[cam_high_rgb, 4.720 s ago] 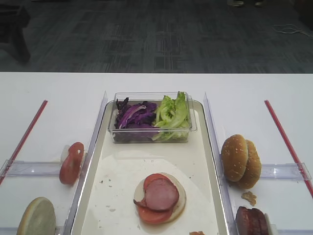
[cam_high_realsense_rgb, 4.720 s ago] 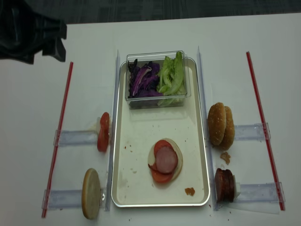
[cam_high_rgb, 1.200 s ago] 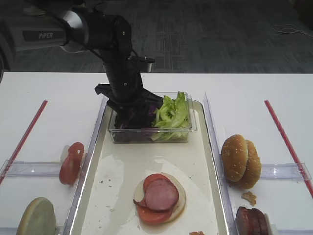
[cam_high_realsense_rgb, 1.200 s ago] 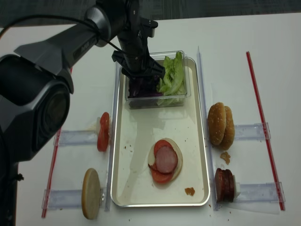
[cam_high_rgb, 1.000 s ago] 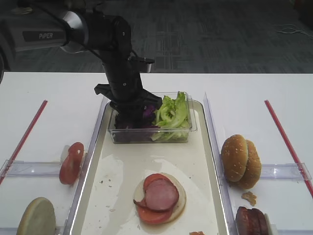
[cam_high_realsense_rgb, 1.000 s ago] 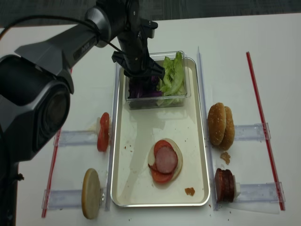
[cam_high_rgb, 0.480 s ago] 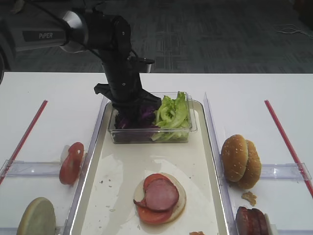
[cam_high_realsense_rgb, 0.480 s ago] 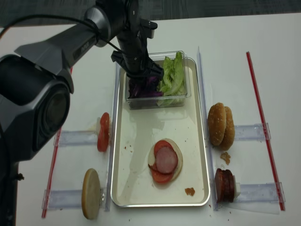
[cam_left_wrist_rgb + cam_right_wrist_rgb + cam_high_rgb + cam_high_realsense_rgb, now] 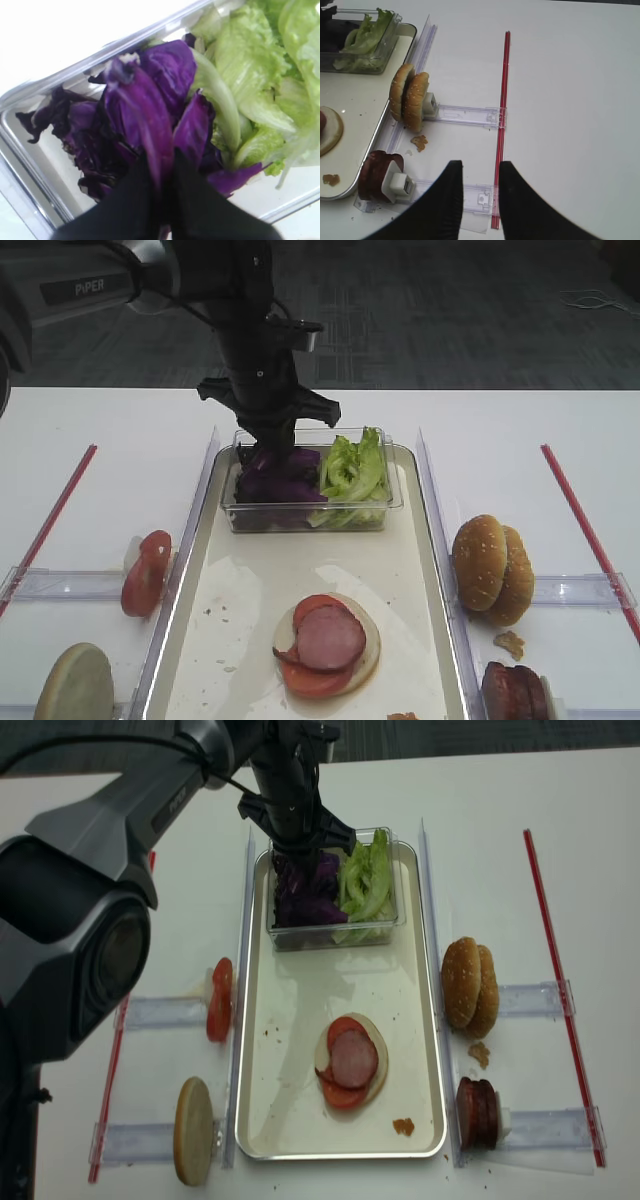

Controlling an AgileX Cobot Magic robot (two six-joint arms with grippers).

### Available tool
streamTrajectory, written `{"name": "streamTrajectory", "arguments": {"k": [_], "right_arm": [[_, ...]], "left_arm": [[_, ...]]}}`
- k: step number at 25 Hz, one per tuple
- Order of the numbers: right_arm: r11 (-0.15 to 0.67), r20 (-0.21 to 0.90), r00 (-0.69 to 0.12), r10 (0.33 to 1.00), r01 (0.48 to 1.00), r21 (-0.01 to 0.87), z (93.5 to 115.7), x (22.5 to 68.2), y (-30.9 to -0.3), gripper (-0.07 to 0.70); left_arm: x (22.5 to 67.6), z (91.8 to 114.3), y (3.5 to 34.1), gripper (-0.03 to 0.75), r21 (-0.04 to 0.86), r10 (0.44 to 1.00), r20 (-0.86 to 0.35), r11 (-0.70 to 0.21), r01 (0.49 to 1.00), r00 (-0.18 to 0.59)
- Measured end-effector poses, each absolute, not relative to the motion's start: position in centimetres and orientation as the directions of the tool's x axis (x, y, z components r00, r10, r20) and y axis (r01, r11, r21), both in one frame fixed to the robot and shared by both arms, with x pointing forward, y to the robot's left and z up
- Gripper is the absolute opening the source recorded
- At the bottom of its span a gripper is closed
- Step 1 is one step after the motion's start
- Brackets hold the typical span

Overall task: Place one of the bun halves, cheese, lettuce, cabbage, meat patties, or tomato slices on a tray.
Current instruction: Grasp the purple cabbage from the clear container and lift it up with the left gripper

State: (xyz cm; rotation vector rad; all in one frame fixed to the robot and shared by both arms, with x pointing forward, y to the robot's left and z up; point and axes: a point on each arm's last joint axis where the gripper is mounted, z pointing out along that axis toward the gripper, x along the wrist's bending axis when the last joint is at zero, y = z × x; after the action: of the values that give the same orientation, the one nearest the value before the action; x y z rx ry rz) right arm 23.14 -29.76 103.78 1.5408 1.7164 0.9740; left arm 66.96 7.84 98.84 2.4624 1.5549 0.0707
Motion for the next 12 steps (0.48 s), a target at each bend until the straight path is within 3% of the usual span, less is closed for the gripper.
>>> {"name": "streamTrajectory", "arguments": {"k": [7,12], "right_arm": [[0.044,0.024,-0.120,0.992,0.529,0.847,103.8,23.1,-29.8,0.216],[0.050,0.018,-0.124,0.992,0.528,0.848,103.8,23.1,-29.8,0.216]], "left_arm": [[66.9,99.1,7.9,0.017,0.217,0.903,-0.083,-0.397,0.892,0.422],[66.6,100.8,8.0,0.017,0.251,0.903,-0.084,-0.391,0.886,0.422]]}}
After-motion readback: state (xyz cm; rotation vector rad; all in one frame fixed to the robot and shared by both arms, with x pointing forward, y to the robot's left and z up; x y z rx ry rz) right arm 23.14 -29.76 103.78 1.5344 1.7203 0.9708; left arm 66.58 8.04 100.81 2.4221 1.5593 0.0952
